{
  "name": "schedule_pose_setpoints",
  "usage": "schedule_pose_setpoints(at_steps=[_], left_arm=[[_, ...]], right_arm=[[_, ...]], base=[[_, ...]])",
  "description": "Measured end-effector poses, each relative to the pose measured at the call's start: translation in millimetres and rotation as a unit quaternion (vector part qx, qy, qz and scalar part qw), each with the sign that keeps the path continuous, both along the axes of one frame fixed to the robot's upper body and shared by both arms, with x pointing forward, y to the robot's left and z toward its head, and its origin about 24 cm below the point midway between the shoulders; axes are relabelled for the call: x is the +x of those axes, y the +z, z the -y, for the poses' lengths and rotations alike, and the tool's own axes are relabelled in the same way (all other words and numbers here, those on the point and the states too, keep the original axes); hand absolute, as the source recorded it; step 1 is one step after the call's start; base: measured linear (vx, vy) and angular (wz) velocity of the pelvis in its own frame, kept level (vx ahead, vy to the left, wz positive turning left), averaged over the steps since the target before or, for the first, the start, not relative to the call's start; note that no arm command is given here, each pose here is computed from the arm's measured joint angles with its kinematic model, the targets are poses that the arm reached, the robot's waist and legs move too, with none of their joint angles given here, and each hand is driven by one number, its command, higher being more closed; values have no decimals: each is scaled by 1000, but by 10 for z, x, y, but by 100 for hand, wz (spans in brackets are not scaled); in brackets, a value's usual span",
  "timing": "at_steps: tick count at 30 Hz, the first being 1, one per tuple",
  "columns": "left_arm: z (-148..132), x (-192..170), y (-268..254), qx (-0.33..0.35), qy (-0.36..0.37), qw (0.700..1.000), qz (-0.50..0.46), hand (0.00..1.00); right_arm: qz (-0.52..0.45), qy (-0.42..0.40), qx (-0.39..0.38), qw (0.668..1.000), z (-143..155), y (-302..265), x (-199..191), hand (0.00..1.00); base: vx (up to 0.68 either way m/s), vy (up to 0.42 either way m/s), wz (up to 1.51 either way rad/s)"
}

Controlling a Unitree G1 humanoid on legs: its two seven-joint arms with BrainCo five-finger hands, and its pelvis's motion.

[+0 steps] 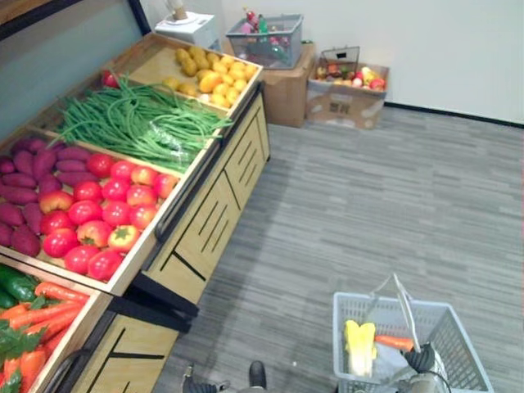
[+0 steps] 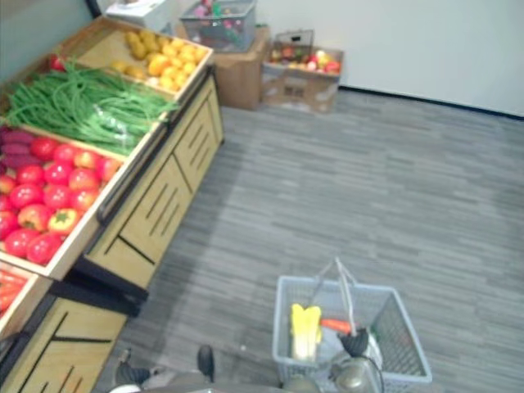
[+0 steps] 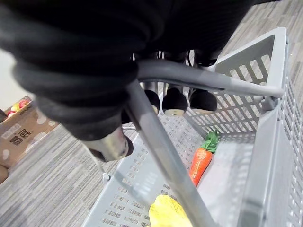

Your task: Pick vegetable in the basket

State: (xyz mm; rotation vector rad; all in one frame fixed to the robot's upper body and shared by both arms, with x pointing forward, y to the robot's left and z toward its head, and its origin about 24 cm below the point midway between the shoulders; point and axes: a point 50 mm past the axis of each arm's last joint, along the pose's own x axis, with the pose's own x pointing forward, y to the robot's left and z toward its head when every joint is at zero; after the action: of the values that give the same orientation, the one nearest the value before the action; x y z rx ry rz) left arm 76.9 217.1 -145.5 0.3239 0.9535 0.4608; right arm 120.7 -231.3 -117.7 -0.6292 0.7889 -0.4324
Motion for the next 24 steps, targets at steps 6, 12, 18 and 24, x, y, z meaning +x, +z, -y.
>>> schedule_pose_setpoints(at_steps=[6,12,18,24], left_arm=[[-18,-72,-55,-19,43,999,-16,0],[14,-217,-123,-42,91,994,-41,0],[21,-354,-183,-72,135,986,-65,0],[21,-375,-202,-79,129,986,-76,0]], right_arm=[[-29,-80,52,995,-19,-179,-252,100],[-57,-232,127,963,-55,-358,-646,100],[-64,-370,190,907,-121,-463,-967,100],[-72,-394,213,891,-155,-497,-1063,100]], base=[[-2,8,0],[-39,16,-5],[-7,15,-5],[0,0,0]])
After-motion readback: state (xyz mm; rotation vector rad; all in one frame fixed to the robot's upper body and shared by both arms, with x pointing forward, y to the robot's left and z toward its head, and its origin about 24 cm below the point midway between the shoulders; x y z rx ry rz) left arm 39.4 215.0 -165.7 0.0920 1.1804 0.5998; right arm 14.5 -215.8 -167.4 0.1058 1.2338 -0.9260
